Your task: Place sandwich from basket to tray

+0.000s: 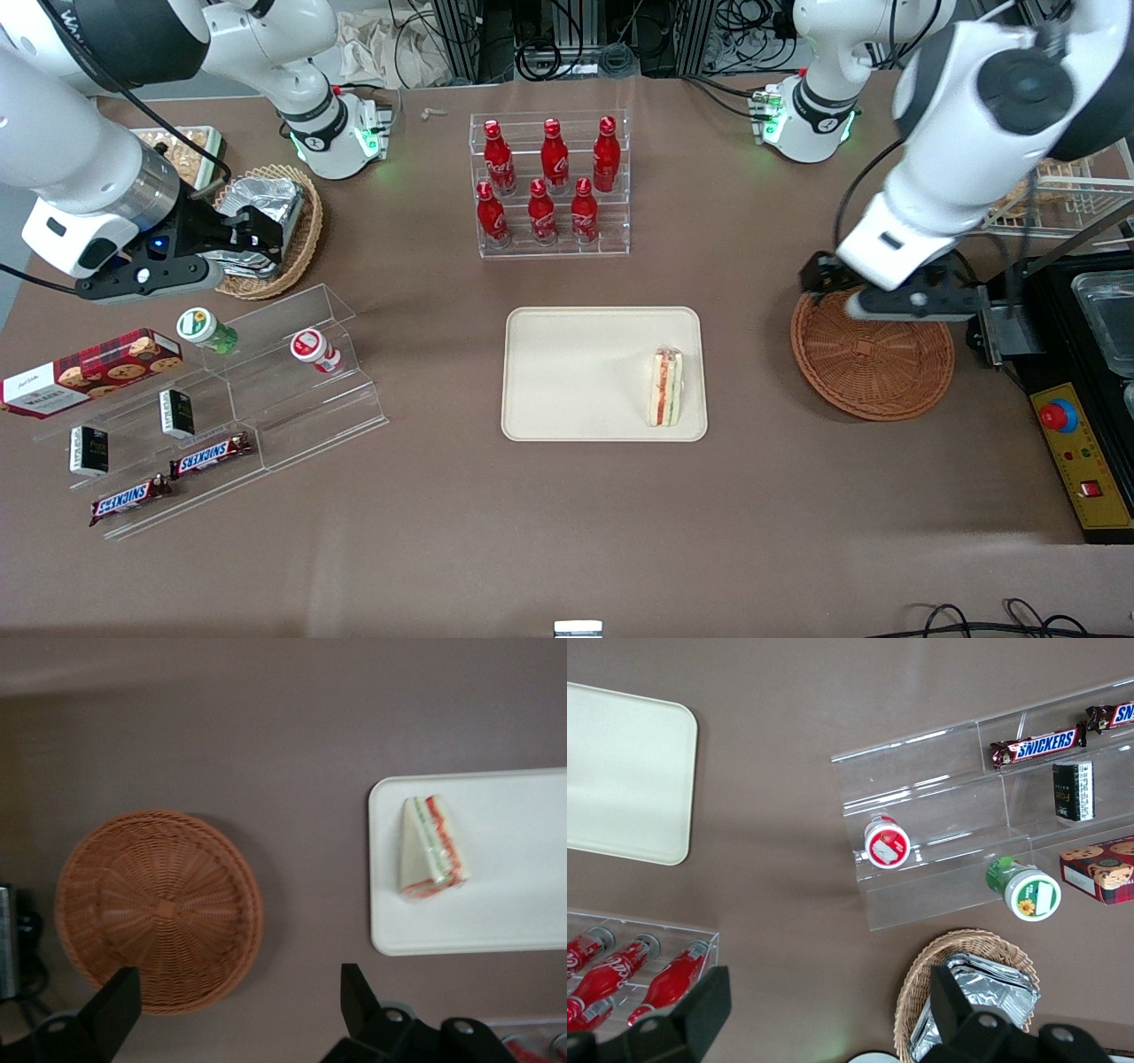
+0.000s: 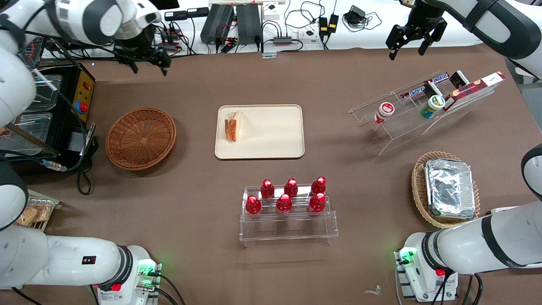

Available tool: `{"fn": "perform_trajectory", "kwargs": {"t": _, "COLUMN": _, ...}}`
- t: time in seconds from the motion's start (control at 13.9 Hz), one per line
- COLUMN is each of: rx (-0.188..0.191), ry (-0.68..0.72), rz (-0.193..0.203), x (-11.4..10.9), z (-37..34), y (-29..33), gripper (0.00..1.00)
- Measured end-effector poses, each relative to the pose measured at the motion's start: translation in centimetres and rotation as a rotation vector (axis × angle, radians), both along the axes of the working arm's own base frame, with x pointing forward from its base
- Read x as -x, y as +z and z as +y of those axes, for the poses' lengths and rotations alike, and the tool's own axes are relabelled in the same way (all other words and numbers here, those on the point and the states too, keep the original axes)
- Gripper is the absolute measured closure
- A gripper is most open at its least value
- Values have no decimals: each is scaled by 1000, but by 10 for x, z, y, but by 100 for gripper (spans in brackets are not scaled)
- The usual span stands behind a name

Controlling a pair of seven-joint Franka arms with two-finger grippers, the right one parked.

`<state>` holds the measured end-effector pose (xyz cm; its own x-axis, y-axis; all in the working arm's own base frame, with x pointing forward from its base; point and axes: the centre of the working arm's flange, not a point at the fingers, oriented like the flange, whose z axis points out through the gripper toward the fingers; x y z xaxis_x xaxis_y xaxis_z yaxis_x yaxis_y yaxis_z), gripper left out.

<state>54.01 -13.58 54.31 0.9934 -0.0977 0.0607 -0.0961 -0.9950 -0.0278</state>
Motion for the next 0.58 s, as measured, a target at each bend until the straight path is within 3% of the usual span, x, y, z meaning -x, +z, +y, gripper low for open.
{"fn": "perform_trajectory", "kwargs": {"t": 0.36, "rx": 17, "ry": -111, "rz": 91, "x": 19, "z": 96, "y": 23, "gripper": 0}}
{"fn": "perform_trajectory", "kwargs": {"t": 0.58, "rx": 24, "ry": -110, "rz": 120, "x": 24, "z": 127, "y": 44, "gripper": 0}}
